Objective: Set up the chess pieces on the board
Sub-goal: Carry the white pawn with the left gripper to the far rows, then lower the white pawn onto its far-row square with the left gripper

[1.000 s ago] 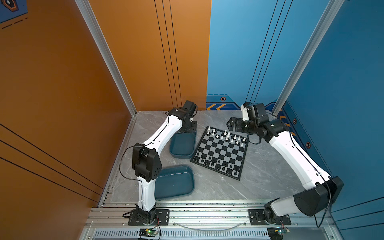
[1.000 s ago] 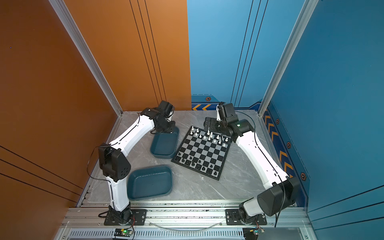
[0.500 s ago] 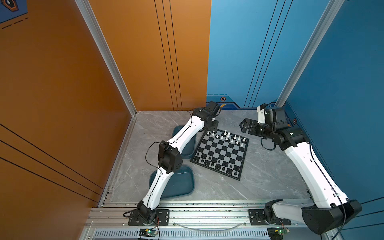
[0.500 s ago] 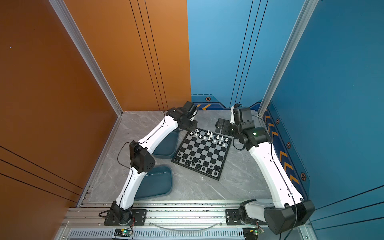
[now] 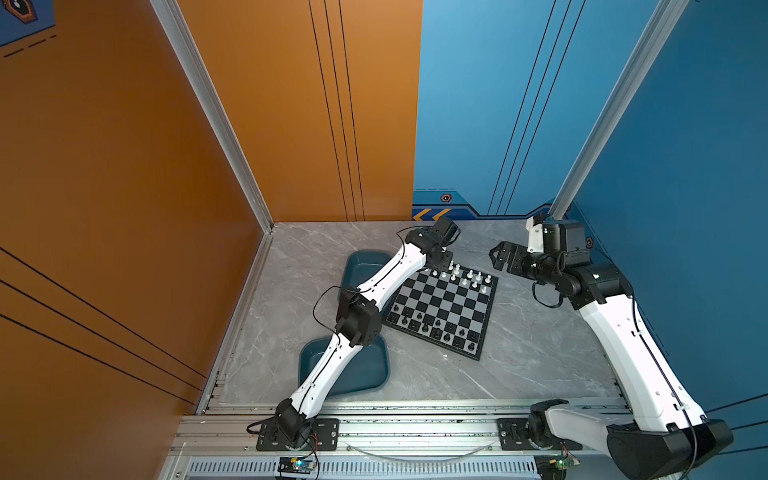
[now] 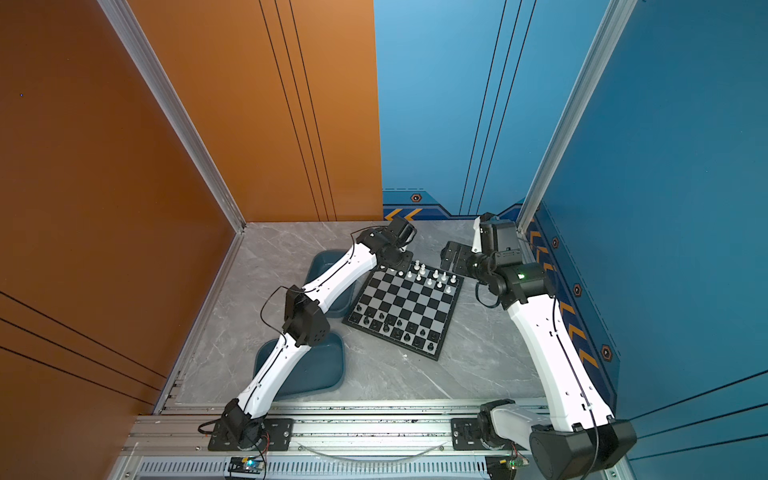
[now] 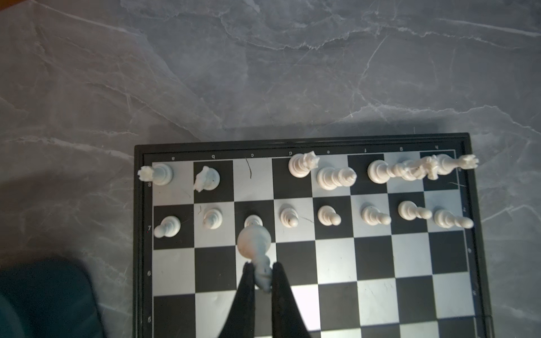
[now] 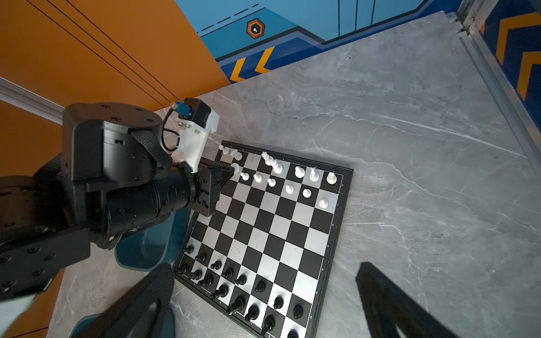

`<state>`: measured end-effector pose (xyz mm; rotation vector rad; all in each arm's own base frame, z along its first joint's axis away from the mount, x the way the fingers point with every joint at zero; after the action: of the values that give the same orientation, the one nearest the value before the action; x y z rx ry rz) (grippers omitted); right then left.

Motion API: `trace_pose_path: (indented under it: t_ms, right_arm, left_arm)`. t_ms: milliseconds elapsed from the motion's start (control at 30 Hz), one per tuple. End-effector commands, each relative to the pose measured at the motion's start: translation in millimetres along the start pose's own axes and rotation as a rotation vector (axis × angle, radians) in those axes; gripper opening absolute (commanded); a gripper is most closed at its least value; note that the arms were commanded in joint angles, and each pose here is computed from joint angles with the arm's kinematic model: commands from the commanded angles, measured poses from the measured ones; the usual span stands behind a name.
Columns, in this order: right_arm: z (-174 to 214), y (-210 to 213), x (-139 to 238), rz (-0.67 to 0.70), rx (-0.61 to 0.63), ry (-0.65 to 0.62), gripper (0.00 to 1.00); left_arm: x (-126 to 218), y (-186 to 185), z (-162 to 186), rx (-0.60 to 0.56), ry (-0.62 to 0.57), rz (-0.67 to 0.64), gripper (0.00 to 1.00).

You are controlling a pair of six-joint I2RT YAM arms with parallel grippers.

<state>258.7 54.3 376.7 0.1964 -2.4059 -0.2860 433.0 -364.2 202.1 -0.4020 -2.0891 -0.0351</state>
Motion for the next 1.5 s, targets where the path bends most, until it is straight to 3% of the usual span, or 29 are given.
trace_pose_path:
  t_ms: [0, 500, 1467]
  right_arm:
    - [7.6, -4.7, 3.6, -0.003, -0.005, 0.024, 1.00]
    - [1.7, -6.2, -0.4, 0.014, -0.022, 0.023, 1.00]
    - [-0.6, -11.2, -3.3, 0.049, -0.032, 0.033, 1.00]
  left_arm:
    - [-12.8, -3.0, -1.3, -0.014, -0.038, -0.010, 0.04]
    - [-45.5, 11.7, -8.1, 0.051, -0.068, 0.035, 0.08]
    - [-60.3, 18.0, 0.7, 0.120, -0.004, 0.084, 0.10]
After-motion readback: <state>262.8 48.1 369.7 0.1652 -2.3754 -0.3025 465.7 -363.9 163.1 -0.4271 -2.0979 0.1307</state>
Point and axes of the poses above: each gripper's point midway between its finger pads, its own x axis back along the fingers, its own y axis along the line the jaws close on, z = x × y, the point moved 10 cm from there along x, back along the fingers, and after that the axes turned 8 degrees about x, right-handed, at the moved point
